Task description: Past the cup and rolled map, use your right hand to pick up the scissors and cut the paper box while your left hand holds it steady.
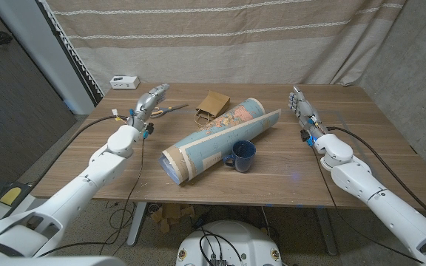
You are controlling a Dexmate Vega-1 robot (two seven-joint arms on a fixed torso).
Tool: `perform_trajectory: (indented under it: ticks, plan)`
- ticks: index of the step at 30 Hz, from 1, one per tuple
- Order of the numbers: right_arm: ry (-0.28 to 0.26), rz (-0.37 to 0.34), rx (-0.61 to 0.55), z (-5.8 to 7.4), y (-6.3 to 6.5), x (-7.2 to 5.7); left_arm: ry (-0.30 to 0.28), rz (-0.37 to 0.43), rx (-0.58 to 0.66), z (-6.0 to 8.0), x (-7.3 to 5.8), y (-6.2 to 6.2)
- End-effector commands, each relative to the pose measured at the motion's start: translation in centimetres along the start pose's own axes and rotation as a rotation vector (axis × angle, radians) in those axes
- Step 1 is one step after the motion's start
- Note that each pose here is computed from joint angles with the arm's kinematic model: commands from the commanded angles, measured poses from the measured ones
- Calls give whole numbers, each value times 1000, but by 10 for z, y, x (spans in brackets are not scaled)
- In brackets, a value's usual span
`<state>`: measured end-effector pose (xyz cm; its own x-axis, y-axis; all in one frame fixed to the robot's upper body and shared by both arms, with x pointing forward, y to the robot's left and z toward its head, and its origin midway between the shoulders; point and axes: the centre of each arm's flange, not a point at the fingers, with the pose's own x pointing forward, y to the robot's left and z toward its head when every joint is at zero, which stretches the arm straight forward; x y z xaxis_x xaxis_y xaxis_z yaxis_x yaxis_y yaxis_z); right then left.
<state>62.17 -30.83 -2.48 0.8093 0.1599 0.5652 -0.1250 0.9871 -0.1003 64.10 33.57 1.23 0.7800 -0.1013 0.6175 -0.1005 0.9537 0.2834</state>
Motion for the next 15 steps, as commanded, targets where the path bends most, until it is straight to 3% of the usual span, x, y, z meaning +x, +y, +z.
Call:
perform_trajectory:
  ticks: [1, 15]
  plan:
    - [-26, -3, -6, 4, -7, 0, 2, 16, 93, 8, 3, 3]
    - [-3, -3, 11, 2, -19, -9, 19, 36, 137, 16, 9, 6]
